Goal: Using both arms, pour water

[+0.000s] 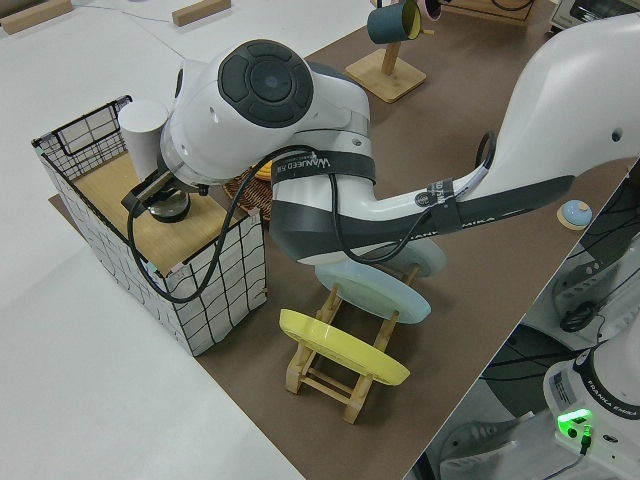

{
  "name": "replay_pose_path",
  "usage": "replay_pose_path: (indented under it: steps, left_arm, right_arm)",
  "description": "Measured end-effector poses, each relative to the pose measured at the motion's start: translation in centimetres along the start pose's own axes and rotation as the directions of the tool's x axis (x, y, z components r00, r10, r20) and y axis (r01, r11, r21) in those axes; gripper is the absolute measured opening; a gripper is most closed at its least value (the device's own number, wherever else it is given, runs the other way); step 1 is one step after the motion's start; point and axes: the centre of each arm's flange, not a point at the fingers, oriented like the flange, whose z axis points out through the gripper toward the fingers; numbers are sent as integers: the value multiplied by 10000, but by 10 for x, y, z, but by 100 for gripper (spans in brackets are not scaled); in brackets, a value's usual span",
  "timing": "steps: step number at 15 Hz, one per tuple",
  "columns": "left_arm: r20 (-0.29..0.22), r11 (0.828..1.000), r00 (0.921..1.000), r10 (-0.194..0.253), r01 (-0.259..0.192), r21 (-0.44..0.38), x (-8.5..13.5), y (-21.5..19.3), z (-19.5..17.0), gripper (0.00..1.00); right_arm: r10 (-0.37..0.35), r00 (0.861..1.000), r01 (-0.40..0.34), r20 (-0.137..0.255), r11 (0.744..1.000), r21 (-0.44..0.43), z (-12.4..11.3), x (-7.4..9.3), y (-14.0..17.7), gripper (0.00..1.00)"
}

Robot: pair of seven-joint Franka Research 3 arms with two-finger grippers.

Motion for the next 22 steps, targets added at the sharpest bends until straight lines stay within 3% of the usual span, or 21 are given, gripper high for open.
replay_pose_path:
  steps: [2, 3, 4, 5, 6, 7, 8, 11, 16, 22]
  left_arm:
    - [-117, 10000, 9999, -64, 63, -71, 2, 4, 2, 100]
    - [-203, 9998, 9997, -133, 131, -139, 3, 6, 3, 100]
    - [-288, 9996, 9994, -209, 203, -196, 5, 7, 3, 100]
    - [-318, 9995, 9992, -238, 231, -212, 5, 7, 3, 99]
    - [-327, 9995, 9992, -248, 241, -215, 5, 7, 2, 92]
    - [-329, 9995, 9991, -250, 243, -216, 5, 7, 3, 85]
    - [-330, 9995, 9991, -254, 247, -218, 5, 7, 3, 85]
    - [-371, 9996, 9990, -257, 253, -136, 5, 4, 2, 63]
    - [-376, 9996, 9990, -255, 250, -135, 5, 4, 2, 63]
    - [-537, 9997, 9983, -224, 218, -116, 14, 6, -3, 63]
  right_arm:
    - [-22, 9999, 22, -98, 10000, 12, 0, 4, -2, 76]
    - [-35, 9999, 35, -145, 10000, 15, 0, 5, -2, 67]
    - [-39, 9998, 39, -177, 10000, 23, -1, 6, -3, 52]
    - [-36, 9998, 37, -189, 10000, 26, 0, 7, -3, 52]
    - [-35, 9998, 35, -200, 10000, 22, 0, 7, -3, 48]
    - [-50, 9998, 50, -209, 10000, 2, 0, 8, -2, 38]
    - [-74, 9997, 73, -216, 10000, -28, 0, 8, -2, 31]
    - [-133, 9996, 131, -233, 9999, -94, -1, 8, -1, 23]
    - [-129, 9996, 121, -265, 9995, -287, -2, 9, 8, 8]
    - [-493, 9986, 485, -169, 9978, -453, -3, 9, 9, 7]
